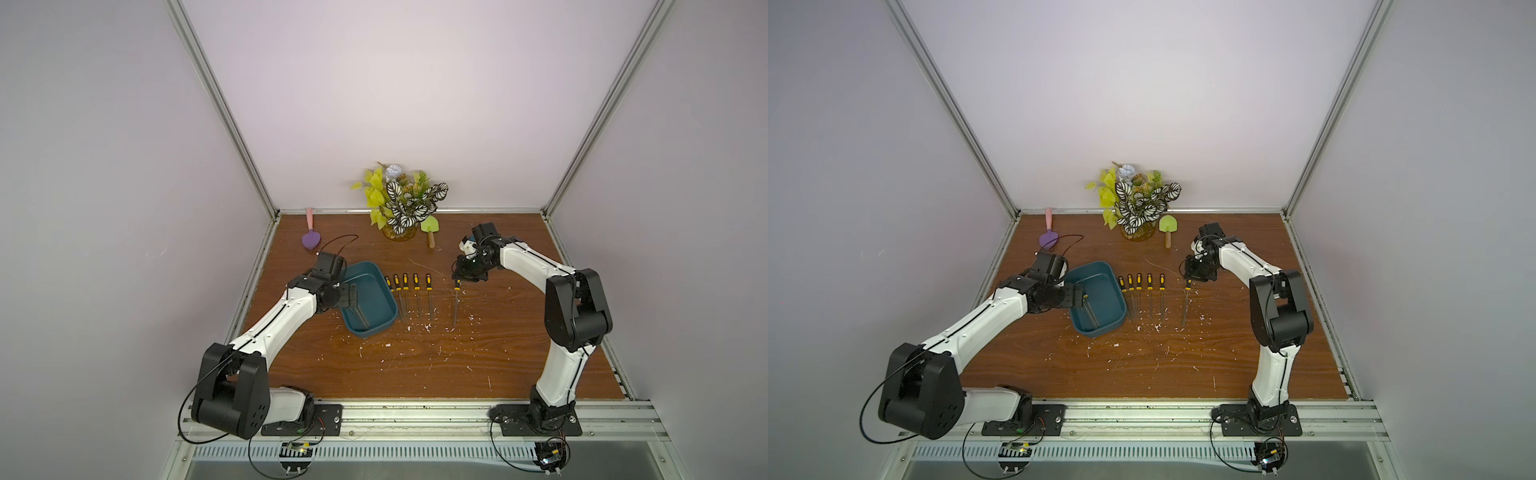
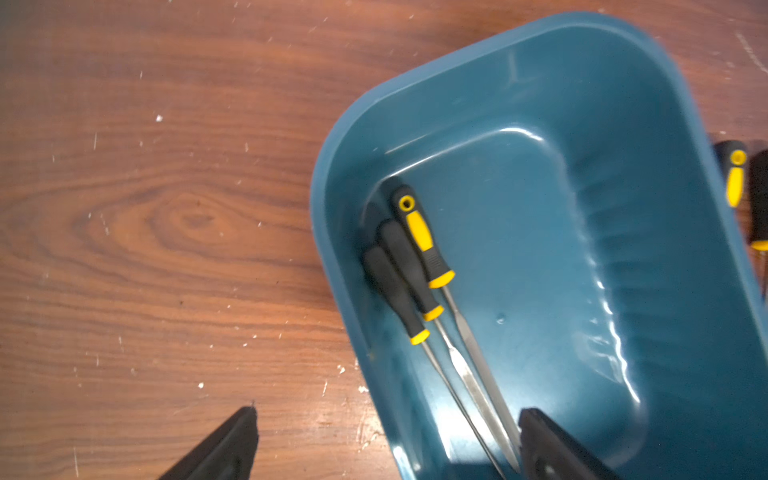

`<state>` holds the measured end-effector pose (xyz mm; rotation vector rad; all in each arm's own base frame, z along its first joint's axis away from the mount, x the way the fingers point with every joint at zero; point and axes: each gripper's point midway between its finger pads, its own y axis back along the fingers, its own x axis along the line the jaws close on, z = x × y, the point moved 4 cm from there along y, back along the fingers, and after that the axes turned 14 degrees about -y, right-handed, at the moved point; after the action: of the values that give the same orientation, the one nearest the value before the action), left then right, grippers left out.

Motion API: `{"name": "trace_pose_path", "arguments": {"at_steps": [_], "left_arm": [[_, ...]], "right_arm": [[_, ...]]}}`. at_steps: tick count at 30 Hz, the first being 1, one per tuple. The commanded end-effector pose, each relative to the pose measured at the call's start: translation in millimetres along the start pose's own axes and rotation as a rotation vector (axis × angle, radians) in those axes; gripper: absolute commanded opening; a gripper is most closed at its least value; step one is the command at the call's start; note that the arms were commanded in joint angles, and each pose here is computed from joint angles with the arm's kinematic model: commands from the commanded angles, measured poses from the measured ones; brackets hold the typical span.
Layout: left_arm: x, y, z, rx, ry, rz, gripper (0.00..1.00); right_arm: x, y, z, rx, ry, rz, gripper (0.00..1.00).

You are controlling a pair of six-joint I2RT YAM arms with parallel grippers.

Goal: Take the file tool out of the storage box
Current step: Place the file tool at the center of the board, then adjust the storage box at the center of the board.

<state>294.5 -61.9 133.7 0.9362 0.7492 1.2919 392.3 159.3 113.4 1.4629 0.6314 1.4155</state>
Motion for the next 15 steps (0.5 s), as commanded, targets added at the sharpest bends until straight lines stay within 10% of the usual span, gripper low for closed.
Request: {"name": "trace_pose_path", "arguments": {"at_steps": [1, 15], "left_arm": [[2.3, -12.2, -10.3, 0.079, 0.018, -0.004, 0.89], [9.3, -27.3, 0.8, 0.117, -0.034, 0.049, 0.49]], "right_arm": [[4.8, -2.0, 0.0, -0.009, 0.031, -0.007, 0.04], [28.2, -39.1, 8.6, -0.014, 0.024, 0.018, 0.10]]}}
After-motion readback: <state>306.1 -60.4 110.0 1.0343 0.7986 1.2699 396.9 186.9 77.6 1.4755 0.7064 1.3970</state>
